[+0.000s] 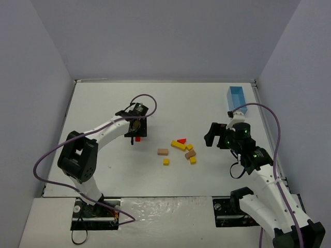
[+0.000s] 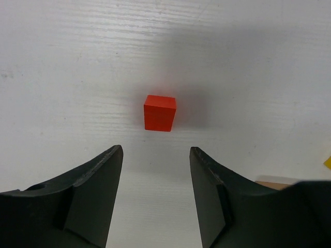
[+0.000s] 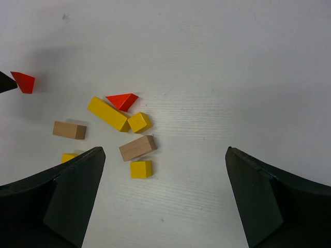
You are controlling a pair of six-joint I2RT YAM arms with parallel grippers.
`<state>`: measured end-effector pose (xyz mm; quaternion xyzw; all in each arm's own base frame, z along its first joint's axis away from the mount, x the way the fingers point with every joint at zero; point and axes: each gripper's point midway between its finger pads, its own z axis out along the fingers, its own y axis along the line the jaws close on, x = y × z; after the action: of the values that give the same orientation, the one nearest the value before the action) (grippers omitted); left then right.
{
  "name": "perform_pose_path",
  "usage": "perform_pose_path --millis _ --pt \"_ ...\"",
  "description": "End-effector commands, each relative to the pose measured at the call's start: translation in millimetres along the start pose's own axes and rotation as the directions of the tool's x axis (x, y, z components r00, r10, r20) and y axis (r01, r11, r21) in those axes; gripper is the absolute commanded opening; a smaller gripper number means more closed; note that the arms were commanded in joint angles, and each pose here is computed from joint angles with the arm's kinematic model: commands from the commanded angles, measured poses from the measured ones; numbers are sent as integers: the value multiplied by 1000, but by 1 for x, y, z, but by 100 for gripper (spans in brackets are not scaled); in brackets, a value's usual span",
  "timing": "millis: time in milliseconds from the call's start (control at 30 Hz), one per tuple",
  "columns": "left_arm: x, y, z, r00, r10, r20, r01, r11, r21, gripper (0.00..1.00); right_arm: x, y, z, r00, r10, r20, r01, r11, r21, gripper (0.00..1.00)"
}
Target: Build the wood block tower
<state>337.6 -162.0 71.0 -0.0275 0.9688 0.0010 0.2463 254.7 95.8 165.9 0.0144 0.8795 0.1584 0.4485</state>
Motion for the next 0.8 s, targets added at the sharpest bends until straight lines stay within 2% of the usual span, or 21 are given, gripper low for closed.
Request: perform_pose_path --millis 0,233,767 --pt "-22 -7 5 992 121 44 -121 992 18 52 -13 10 1 999 -9 50 11 999 -36 100" --pt "-16 4 30 982 187 -10 -187 982 -33 52 -11 12 1 999 -15 46 17 999 -43 100" --pt "-31 99 43 975 198 -97 -214 953 -215 52 -11 18 -1 998 -23 51 26 997 -68 100"
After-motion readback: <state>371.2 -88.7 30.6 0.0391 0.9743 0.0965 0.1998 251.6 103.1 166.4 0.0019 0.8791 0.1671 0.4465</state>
